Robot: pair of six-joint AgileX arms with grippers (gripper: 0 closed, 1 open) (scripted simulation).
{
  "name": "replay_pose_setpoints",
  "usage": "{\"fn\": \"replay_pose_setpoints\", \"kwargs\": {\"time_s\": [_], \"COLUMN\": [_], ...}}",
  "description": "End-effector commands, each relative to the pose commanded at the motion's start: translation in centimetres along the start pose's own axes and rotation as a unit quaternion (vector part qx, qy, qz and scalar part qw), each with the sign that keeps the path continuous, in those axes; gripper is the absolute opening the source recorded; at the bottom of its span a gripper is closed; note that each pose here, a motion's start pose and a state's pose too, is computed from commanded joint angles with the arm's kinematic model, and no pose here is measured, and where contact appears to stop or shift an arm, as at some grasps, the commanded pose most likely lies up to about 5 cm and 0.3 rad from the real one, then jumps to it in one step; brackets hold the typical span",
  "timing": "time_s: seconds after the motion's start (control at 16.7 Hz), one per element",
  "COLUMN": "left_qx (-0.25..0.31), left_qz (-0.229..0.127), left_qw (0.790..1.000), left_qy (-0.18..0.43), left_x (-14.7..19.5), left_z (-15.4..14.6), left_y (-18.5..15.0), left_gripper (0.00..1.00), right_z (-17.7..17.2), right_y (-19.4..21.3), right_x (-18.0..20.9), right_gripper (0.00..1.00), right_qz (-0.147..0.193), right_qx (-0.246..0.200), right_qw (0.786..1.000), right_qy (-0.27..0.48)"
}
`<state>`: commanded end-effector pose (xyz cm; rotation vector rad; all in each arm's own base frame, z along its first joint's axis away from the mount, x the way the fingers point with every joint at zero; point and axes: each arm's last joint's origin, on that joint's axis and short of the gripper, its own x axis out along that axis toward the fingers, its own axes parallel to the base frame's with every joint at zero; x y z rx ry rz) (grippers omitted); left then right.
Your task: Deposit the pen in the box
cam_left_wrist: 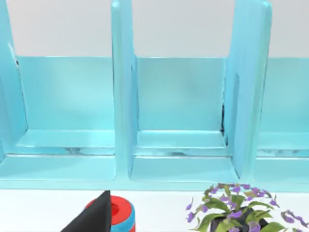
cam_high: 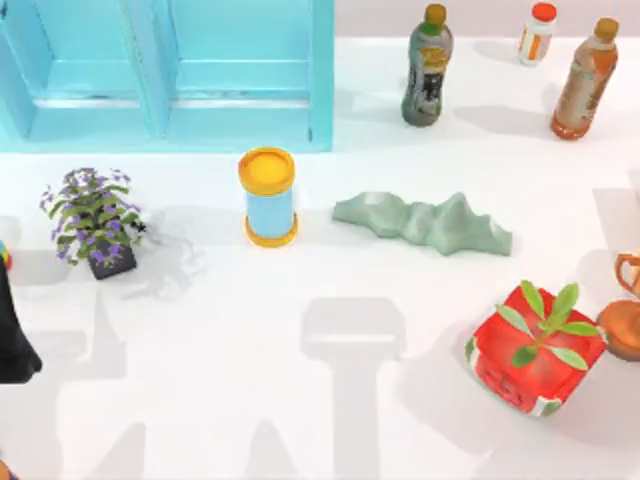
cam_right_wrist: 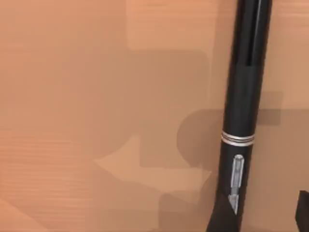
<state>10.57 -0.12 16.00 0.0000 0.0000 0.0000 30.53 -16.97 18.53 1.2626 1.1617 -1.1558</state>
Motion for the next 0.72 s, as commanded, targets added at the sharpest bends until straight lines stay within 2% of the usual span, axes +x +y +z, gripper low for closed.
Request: {"fn": "replay_pose_setpoints", "kwargs": {"time_s": [0.36, 0.72], "left_qx": [0.000, 0.000], "left_qz": [0.000, 0.000], "left_qw": [1.000, 1.000], "left_qy": [0.000, 0.000], "left_x": [0.00, 0.00], "left_z": [0.00, 0.00], "left_y": [0.00, 0.00], "left_gripper": [1.00, 1.00], "right_z": [0.00, 0.00], "right_y": [0.00, 0.00], "right_x": [0.00, 0.00], "right_gripper": [0.98, 1.00], "right_qz": [0.000, 0.000], "right_qx": [0.000, 0.000], "right_qw": [1.000, 1.000], "right_qy": [0.000, 0.000]}}
